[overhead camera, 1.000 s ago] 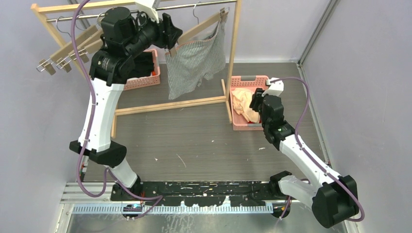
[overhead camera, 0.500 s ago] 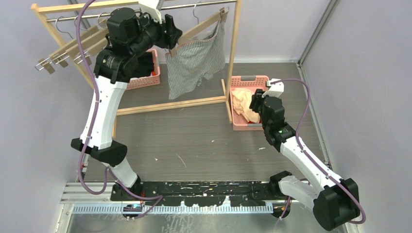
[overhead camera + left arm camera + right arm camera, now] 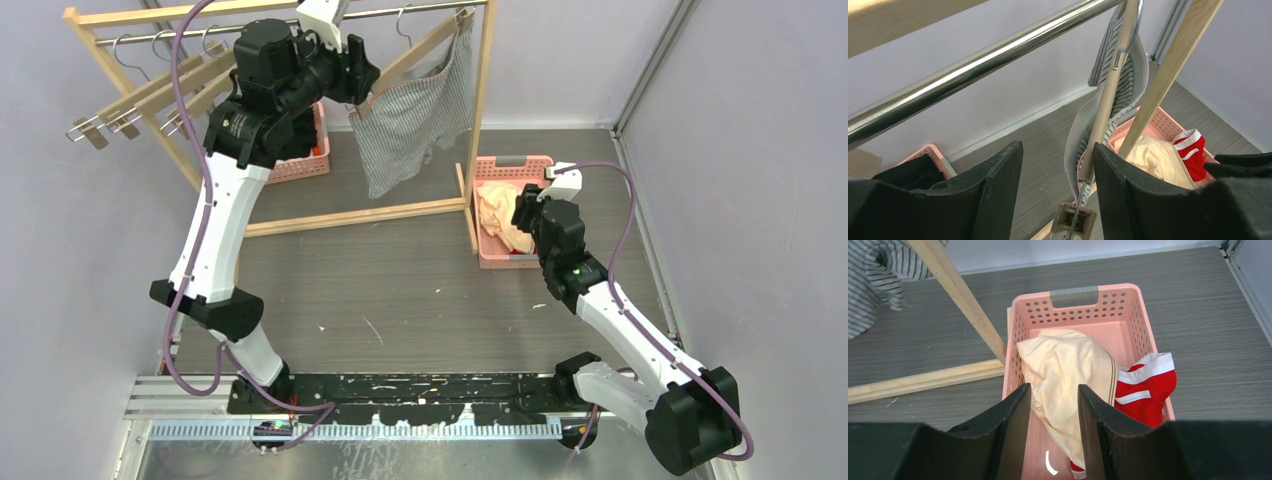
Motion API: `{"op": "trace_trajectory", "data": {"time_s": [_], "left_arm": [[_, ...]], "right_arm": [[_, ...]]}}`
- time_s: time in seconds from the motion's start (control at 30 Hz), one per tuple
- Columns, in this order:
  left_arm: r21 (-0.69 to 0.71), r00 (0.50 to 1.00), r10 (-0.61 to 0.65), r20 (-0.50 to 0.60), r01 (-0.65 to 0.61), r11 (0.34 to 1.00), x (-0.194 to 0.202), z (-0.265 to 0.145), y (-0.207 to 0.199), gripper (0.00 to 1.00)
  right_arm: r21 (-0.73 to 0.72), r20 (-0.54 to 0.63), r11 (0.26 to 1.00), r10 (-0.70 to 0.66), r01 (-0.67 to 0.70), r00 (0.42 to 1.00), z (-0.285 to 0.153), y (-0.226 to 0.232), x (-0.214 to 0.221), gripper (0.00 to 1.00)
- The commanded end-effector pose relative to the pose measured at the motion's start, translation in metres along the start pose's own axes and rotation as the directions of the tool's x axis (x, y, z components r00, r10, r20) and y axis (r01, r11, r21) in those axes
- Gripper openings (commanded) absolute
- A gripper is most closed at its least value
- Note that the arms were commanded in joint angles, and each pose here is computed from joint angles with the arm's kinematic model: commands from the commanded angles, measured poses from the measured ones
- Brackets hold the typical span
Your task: Remove the underwear clipped to the hanger
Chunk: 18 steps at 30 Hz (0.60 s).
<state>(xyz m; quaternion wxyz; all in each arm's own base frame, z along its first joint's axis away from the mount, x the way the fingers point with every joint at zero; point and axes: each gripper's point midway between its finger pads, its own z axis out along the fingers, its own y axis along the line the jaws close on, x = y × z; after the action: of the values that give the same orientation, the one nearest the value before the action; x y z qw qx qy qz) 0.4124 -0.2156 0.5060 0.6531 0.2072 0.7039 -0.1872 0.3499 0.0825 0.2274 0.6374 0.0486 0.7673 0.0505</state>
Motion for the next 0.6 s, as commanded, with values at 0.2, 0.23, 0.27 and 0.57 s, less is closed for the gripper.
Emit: {"op": "trace_trajectory", "data": {"time_s": [0.2,0.23,0.27,0.57], "left_arm": [[0.010,0.998,0.009,0.069,-0.009,1.000,-0.014,0.004,-0.005,0.55],[0.018,0.997,0.007,0.078,-0.008,1.000,-0.016,0.004,-0.007,0.55],[0.024,0.996,0.003,0.089,-0.006,1.000,-0.018,0.004,-0.008,0.55],[0.069,0.989,-0.024,0.148,0.014,0.998,-0.030,-0.002,-0.017,0.55]], "right_arm": [[-0.044,0.068,0.999,0.007,-0.004,0.998,-0.002,0.011,-0.020,0.45],[-0.045,0.069,0.999,0.007,-0.004,0.998,-0.002,0.011,-0.020,0.45],[-0.049,0.068,0.999,0.007,-0.003,0.998,-0.002,0.012,-0.020,0.45],[-0.072,0.061,0.997,-0.001,0.006,0.998,-0.001,0.018,-0.018,0.45]]}}
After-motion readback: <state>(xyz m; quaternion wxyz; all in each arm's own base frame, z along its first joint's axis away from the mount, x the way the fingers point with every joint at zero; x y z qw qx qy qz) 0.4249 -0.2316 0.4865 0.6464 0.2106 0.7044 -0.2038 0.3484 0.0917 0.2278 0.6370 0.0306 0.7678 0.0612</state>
